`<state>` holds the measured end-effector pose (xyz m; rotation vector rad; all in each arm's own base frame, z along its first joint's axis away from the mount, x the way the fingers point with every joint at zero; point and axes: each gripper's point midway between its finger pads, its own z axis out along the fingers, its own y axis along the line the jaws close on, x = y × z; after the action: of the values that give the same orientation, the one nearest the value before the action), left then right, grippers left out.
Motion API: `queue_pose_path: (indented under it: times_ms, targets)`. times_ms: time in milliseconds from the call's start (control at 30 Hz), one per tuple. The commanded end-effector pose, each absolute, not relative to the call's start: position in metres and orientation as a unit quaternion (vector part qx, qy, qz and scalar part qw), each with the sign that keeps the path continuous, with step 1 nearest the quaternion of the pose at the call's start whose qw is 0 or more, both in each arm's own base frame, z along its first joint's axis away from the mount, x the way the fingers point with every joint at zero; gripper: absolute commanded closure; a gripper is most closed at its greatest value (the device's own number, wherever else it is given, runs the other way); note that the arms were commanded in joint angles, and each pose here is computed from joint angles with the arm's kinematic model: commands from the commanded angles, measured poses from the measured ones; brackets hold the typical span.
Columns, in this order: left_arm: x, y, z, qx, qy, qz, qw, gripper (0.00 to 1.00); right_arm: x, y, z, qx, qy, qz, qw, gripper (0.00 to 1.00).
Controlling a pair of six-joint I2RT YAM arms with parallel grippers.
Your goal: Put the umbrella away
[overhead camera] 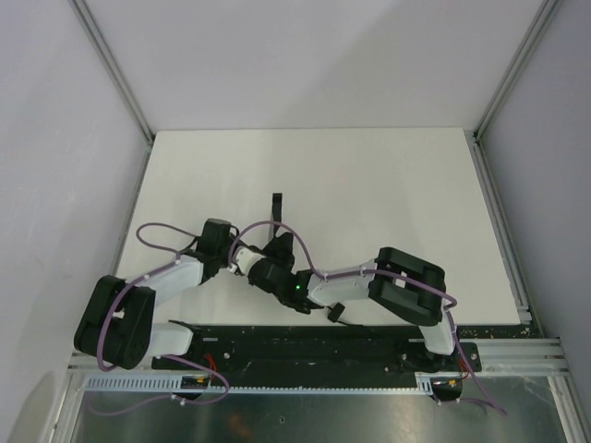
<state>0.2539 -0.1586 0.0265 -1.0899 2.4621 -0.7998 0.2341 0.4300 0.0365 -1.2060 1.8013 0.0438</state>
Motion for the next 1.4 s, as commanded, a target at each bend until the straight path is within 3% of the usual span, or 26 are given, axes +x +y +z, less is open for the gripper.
queue_pose_path:
  times_ms: [0,100,133,267,400,467,633,1033,1367]
  targets:
    - [0.204,-0.129,-0.013,-0.391,0.898,-0.173,0.105,1.0,0.214,0.414,-0.021,-0.498,0.779,0.048,0.378,0.96]
    - [0.216,-0.13,-0.002,-0.379,0.898,-0.183,0.131,0.99,0.2,0.407,-0.036,-0.488,0.802,0.113,0.326,0.99]
    - [0.22,-0.13,0.003,-0.373,0.898,-0.185,0.142,0.95,0.195,0.405,-0.039,-0.481,0.808,0.139,0.309,1.0]
    - [0.236,-0.129,0.023,-0.36,0.892,-0.202,0.182,0.44,0.179,0.399,-0.047,-0.454,0.824,0.233,0.248,1.0]
    - [0.251,-0.123,0.051,-0.345,0.877,-0.233,0.241,0.11,0.171,0.388,-0.061,-0.428,0.833,0.292,0.194,1.0]
    - [0.258,-0.12,0.069,-0.334,0.864,-0.259,0.274,0.03,0.168,0.383,-0.068,-0.413,0.839,0.31,0.173,1.0]
    - [0.258,-0.114,0.099,-0.335,0.834,-0.305,0.315,0.01,0.161,0.383,-0.076,-0.377,0.845,0.358,0.129,1.0]
    - [0.232,-0.124,0.057,-0.442,0.813,-0.325,0.194,0.01,0.165,0.38,-0.079,-0.285,0.861,0.416,0.066,1.0]
    - [0.249,-0.115,0.046,-0.454,0.819,-0.282,0.208,0.01,0.169,0.383,-0.073,-0.281,0.855,0.431,0.067,1.0]
